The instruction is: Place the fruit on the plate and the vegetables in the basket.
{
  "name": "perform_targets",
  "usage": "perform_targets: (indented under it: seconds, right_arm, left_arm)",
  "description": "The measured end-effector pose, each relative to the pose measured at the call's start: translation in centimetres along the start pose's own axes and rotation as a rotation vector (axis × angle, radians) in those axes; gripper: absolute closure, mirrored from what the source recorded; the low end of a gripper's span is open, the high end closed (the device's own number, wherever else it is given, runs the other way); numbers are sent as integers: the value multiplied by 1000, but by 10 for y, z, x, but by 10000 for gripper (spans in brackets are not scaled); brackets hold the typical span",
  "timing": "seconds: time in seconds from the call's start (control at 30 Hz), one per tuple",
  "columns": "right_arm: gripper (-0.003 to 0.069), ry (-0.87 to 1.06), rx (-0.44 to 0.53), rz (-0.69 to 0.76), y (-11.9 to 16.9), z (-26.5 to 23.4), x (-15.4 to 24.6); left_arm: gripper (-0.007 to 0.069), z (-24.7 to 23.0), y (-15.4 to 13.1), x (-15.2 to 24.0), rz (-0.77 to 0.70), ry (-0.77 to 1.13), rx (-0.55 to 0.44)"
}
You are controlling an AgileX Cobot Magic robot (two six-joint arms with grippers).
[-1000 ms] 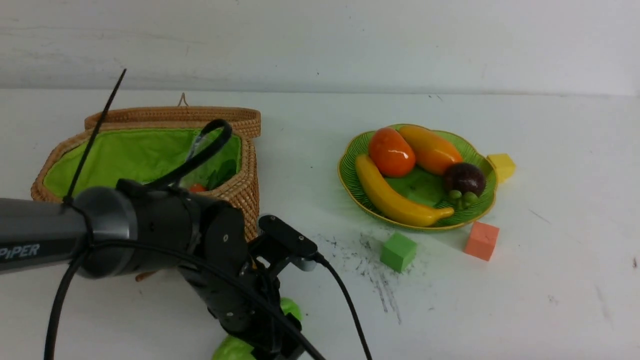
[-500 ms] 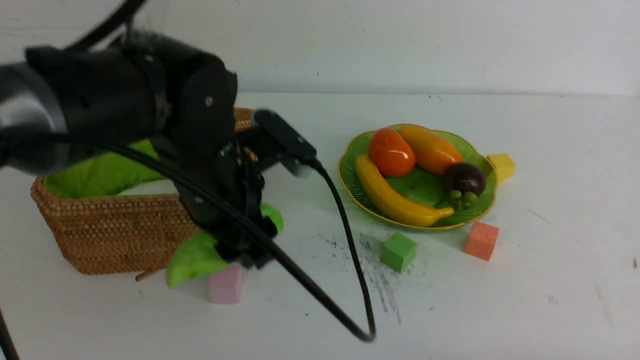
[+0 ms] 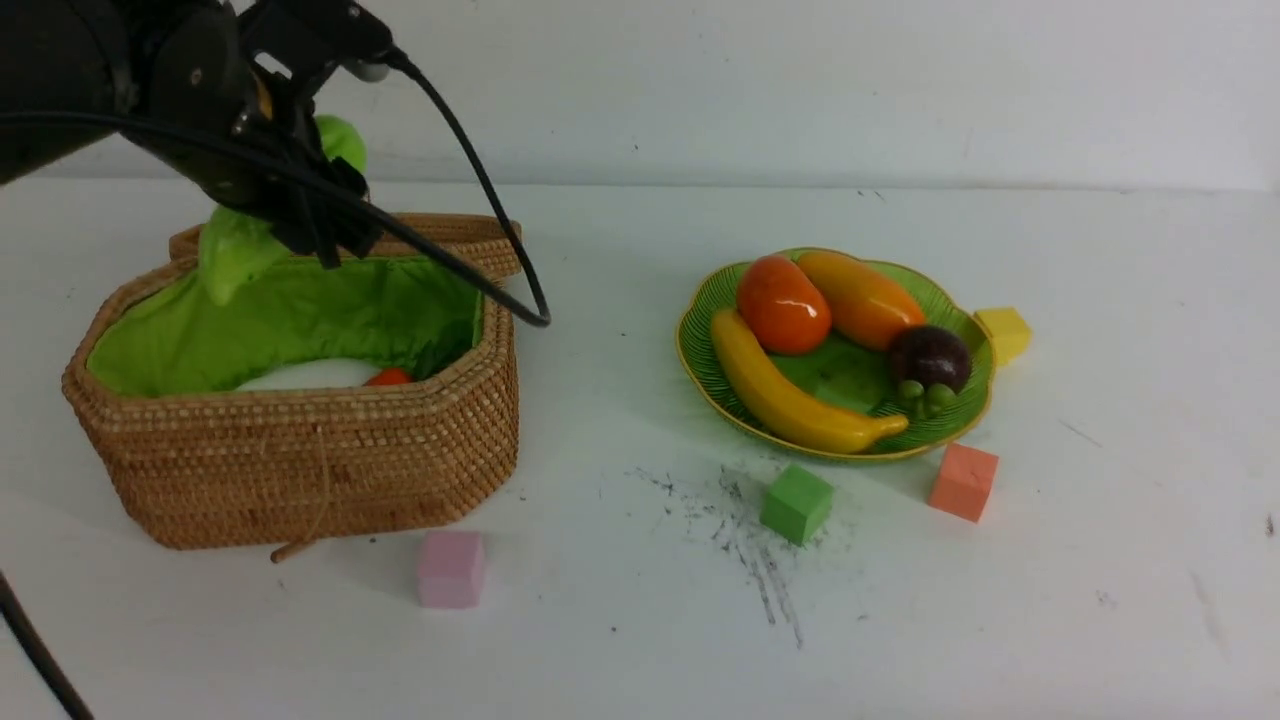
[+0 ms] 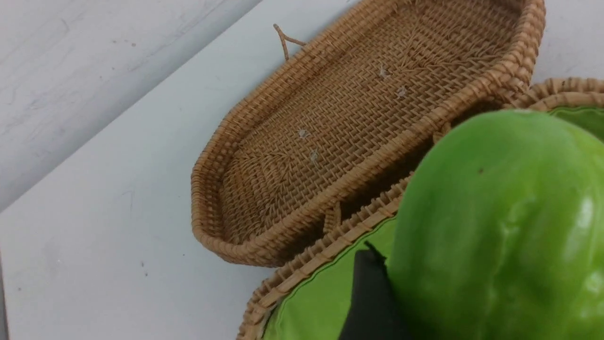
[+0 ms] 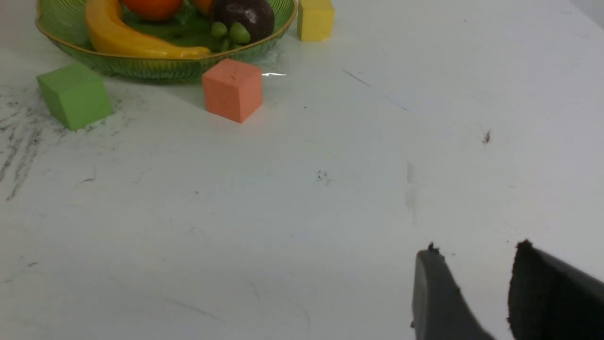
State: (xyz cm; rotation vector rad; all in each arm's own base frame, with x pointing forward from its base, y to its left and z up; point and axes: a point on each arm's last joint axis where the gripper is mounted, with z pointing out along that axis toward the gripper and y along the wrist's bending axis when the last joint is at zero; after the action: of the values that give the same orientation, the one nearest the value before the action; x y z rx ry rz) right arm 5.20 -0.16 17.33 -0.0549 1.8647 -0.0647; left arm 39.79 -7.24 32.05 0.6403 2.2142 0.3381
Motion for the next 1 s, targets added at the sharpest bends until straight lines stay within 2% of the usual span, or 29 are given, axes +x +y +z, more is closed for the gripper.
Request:
perform_targets:
  seconds: [0.17,0.23,0.3,0.43,0.53,0.67,0.8,0.87,1.0]
  right_arm:
    - [419,0,0,0,0,0,0]
    - [419,0,0,0,0,0,0]
    - [419,0,0,0,0,0,0]
    - [419,0,0,0,0,0,0]
    - [419,0,0,0,0,0,0]
    - [419,0,0,0,0,0,0]
    - [419,0,0,0,0,0,0]
    - [419,0,0,0,0,0,0]
    - [419,0,0,0,0,0,0]
  left_arm:
    - [158,15,-9,5,-50,47,30]
    - [108,15,-10,7,-66,72,36]
    - [-2,14,-11,12,-82,126,41]
    - [-39,9,-11,20,-111,218,48]
    - [-25,-5,-8,22,-129,267,51]
    - [75,-45,-3,25,-195,320,90]
    - [262,-111,3,24,-280,272,160]
    - [407,-150,3,26,-339,229,232]
    - [594,-200,-6,37,-448,141,358]
